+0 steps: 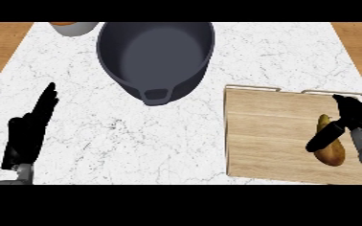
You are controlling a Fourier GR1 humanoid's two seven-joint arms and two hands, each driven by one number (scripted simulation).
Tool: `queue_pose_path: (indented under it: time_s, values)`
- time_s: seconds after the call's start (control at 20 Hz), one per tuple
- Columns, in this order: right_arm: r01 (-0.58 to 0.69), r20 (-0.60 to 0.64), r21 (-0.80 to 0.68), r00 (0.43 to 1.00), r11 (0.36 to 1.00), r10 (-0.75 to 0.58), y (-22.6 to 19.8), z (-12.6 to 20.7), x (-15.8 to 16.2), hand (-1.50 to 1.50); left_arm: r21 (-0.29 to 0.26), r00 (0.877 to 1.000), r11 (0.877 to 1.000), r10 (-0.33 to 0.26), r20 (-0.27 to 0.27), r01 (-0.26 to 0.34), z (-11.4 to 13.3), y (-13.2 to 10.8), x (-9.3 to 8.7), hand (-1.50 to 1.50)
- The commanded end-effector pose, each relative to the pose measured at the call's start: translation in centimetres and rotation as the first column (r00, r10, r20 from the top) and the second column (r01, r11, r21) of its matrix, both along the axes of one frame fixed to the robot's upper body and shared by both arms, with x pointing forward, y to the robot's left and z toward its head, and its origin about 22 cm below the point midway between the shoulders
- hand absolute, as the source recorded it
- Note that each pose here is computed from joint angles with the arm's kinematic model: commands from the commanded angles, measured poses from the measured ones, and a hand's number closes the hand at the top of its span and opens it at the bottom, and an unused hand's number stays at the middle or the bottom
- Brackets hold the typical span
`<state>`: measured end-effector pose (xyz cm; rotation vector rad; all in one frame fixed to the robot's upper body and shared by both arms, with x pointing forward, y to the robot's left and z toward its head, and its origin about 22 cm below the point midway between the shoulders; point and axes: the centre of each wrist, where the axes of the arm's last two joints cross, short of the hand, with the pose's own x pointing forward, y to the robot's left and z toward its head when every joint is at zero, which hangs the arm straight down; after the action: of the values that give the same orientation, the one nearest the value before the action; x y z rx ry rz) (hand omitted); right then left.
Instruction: Pick the pear from the tray and place it in the pot
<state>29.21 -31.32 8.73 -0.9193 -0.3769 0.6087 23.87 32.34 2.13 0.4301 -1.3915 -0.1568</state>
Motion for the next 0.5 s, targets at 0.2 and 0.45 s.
queue_pose_path:
  time_s: [0.2,0.45]
  values:
    - [0.111,-0.097,-0.064,0.988,0.992,-0.117,-0.5,-2.4,1.1,-1.5,-0.004,1.0,1.0,0.003,-0.008,-0.003,0.5,1.4,-1.1,0.0]
    - [0.11,-0.108,-0.051,0.988,0.993,-0.115,-1.8,-3.2,1.6,-1.5,-0.02,1.0,1.0,0.006,-0.009,-0.006,-0.1,-0.1,-0.8,0.0]
